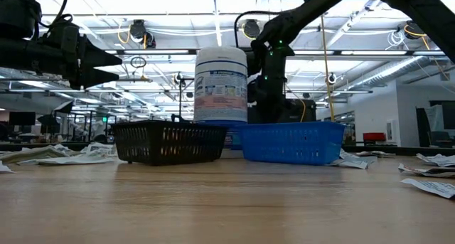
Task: Pick & Place First Aid Supplies
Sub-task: Put the ointment pack into the red bin
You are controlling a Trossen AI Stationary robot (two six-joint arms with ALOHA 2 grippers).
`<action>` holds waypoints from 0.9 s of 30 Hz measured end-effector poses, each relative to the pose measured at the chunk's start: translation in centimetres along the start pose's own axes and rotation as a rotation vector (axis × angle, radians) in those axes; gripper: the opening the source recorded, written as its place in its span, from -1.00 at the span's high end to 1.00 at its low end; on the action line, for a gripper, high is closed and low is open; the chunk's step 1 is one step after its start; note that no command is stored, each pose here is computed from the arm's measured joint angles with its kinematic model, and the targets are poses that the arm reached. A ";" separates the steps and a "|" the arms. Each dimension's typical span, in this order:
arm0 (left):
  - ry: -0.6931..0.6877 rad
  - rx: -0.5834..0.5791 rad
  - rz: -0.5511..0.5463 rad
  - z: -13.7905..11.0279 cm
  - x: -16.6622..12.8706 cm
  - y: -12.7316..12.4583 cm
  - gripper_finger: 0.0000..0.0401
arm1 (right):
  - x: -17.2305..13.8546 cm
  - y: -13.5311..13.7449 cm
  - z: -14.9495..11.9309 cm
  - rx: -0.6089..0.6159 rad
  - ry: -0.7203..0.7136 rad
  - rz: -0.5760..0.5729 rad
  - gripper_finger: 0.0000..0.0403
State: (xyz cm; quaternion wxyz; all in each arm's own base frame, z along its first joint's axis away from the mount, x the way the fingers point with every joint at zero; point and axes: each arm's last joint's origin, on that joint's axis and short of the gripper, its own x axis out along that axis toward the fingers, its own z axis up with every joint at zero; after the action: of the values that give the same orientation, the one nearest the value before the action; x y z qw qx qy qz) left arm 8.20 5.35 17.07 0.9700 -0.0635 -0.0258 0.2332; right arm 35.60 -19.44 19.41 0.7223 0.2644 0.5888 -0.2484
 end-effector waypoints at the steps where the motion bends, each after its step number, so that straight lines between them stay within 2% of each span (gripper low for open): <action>1: 0.000 0.000 -0.001 0.0 0.0 0.0 -0.96 | 0.0 0.0 0.0 0.006 -0.005 -0.012 0.95; 5: 0.000 0.000 0.000 0.0 0.0 0.0 -0.96 | 0.0 0.0 0.0 0.026 -0.005 -0.019 0.81; 10: 0.000 0.000 -0.001 0.0 0.0 0.0 -0.96 | 0.0 0.0 0.0 0.022 -0.006 -0.019 0.53; 15: 0.000 0.000 -0.001 0.0 0.0 0.0 -0.96 | -0.3 -0.2 -0.1 -0.033 -0.003 -0.020 0.31; 19: 0.000 0.000 -0.001 0.0 0.0 0.0 -0.96 | -2.1 -1.0 -0.4 -0.030 -0.011 -0.021 0.26; 24: 0.000 0.000 0.000 0.0 0.0 0.0 -0.96 | -4.8 -1.7 -1.7 -0.032 0.033 -0.034 0.28; 27: 0.000 0.000 -0.001 0.0 0.0 0.0 -0.96 | -5.7 -1.8 -2.7 0.026 0.060 -0.039 0.31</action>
State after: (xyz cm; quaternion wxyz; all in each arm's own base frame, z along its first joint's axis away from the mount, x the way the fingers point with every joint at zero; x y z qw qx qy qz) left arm 8.21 5.34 17.07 0.9701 -0.0635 -0.0258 0.2329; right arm 31.41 -18.60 24.37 0.6957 0.2696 0.6121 -0.2621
